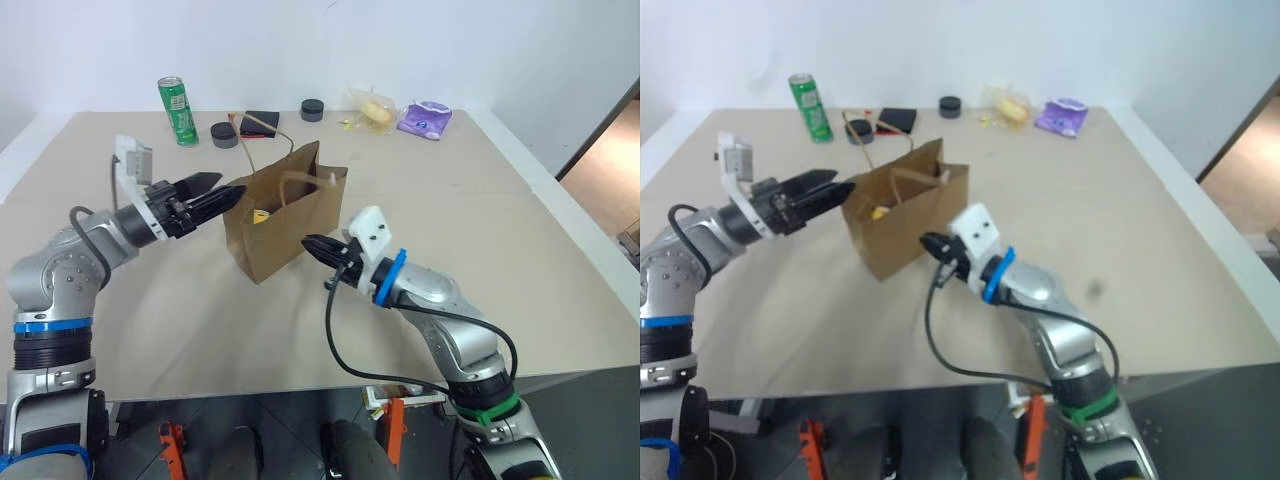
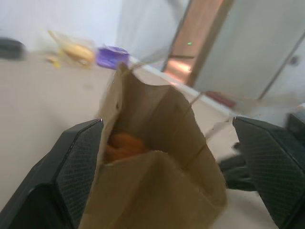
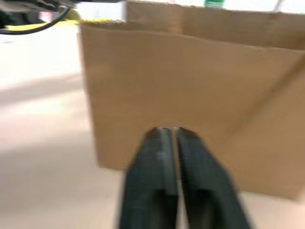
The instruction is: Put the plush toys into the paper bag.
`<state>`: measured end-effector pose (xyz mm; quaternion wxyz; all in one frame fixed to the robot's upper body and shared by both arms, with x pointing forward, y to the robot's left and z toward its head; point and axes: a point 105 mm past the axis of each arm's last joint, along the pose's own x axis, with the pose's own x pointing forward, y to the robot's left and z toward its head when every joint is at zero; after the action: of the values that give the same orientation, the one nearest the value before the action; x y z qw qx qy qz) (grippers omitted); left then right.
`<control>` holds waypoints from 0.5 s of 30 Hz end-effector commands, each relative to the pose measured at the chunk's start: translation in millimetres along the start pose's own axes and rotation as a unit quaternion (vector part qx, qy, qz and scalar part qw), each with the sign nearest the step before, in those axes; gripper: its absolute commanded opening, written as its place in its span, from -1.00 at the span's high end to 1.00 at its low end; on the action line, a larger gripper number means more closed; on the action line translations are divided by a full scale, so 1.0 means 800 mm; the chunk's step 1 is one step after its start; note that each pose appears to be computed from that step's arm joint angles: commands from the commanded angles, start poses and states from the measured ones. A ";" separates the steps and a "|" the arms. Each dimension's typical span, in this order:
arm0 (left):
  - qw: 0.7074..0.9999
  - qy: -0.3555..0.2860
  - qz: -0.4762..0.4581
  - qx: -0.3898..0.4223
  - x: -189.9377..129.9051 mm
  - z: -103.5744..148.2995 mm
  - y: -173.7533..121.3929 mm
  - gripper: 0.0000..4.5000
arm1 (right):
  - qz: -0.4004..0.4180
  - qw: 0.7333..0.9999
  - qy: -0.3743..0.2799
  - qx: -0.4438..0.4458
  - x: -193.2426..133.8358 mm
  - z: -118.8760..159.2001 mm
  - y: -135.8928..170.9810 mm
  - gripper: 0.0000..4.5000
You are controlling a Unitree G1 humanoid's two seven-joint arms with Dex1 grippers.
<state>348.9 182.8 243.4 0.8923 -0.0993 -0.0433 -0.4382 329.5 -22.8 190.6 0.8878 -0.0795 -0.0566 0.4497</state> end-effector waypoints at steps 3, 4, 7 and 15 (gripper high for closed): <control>0.998 0.033 -0.043 0.042 -0.007 -0.007 -0.011 -1.00 | 0.027 0.999 -0.018 0.004 0.039 0.021 0.005 0.96; 0.997 0.040 -0.048 0.042 -0.007 -0.012 -0.013 -1.00 | 0.028 0.999 -0.018 0.003 0.044 0.021 0.005 0.96; 0.996 0.061 -0.056 0.044 -0.010 -0.030 -0.017 -1.00 | 0.031 0.999 -0.018 0.006 0.059 0.021 0.004 0.96; 0.992 0.083 -0.018 0.092 -0.005 -0.062 0.000 -1.00 | 0.036 0.999 -0.027 0.011 0.075 0.028 0.003 0.96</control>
<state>341.9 176.3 191.4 0.8855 0.0029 0.0075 -0.4646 360.7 24.6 194.6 0.8750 -0.0587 -0.0390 0.4790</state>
